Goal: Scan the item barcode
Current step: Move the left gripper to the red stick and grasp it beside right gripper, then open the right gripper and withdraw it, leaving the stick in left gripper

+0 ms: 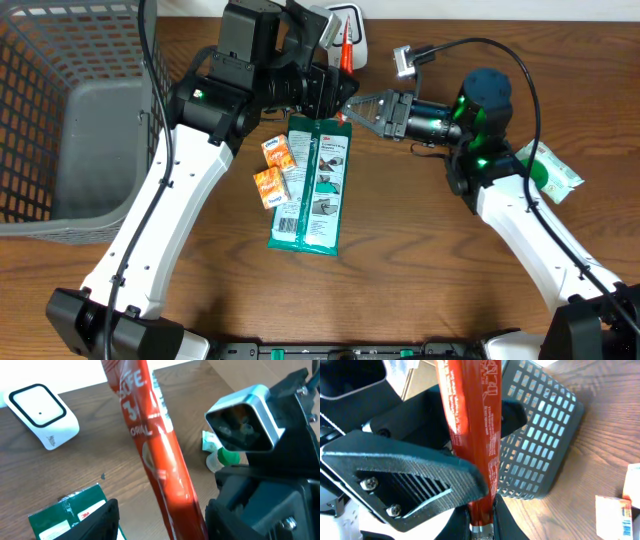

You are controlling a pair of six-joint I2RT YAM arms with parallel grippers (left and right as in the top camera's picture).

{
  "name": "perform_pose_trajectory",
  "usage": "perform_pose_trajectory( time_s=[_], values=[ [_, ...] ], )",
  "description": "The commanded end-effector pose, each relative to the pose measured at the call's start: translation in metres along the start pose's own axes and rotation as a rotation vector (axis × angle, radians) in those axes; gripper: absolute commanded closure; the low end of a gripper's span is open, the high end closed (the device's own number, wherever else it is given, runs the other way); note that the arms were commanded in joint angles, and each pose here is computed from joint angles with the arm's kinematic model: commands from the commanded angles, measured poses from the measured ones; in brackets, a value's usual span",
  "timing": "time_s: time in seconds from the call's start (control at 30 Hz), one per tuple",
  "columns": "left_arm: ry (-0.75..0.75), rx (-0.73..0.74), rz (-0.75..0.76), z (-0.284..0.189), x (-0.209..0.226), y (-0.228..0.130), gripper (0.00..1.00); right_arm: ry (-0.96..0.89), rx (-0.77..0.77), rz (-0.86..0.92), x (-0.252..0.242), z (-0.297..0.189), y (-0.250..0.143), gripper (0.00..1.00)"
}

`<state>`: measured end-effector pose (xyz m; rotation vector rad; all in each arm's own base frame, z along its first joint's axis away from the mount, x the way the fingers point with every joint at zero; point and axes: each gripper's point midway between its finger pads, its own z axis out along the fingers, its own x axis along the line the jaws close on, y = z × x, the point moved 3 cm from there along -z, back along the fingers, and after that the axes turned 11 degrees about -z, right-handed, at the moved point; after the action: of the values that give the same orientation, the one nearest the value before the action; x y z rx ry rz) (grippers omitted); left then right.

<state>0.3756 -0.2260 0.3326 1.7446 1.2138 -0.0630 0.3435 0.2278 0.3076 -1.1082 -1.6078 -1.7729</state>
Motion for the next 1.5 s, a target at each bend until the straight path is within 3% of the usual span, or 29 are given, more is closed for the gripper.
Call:
perform_pose_trajectory(
  time_s=[0.0,0.7,0.93,1.23,1.4,1.47],
  values=[
    [0.010,-0.018,-0.028,0.003,0.002,0.005,0.47,0.020,0.005,-0.008,0.010,0.005,-0.001,0.99],
    [0.014,0.007,-0.068,0.003,0.003,0.000,0.48,-0.041,-0.097,-0.023,0.003,0.006,0.014,0.99],
    [-0.025,0.020,-0.068,0.002,-0.003,-0.002,0.59,-0.044,-0.109,-0.029,0.003,0.007,0.015,0.99],
    [-0.023,0.026,-0.072,0.002,-0.002,-0.003,0.61,-0.020,-0.120,-0.065,0.012,0.013,0.016,0.99],
    [-0.023,0.026,-0.072,0.002,-0.002,-0.003,0.86,-0.018,-0.121,-0.068,0.013,0.013,0.016,0.99],
    [-0.022,0.027,-0.072,0.002,-0.002,-0.003,0.86,-0.019,-0.122,-0.068,0.013,0.013,0.016,0.99]
  ],
)
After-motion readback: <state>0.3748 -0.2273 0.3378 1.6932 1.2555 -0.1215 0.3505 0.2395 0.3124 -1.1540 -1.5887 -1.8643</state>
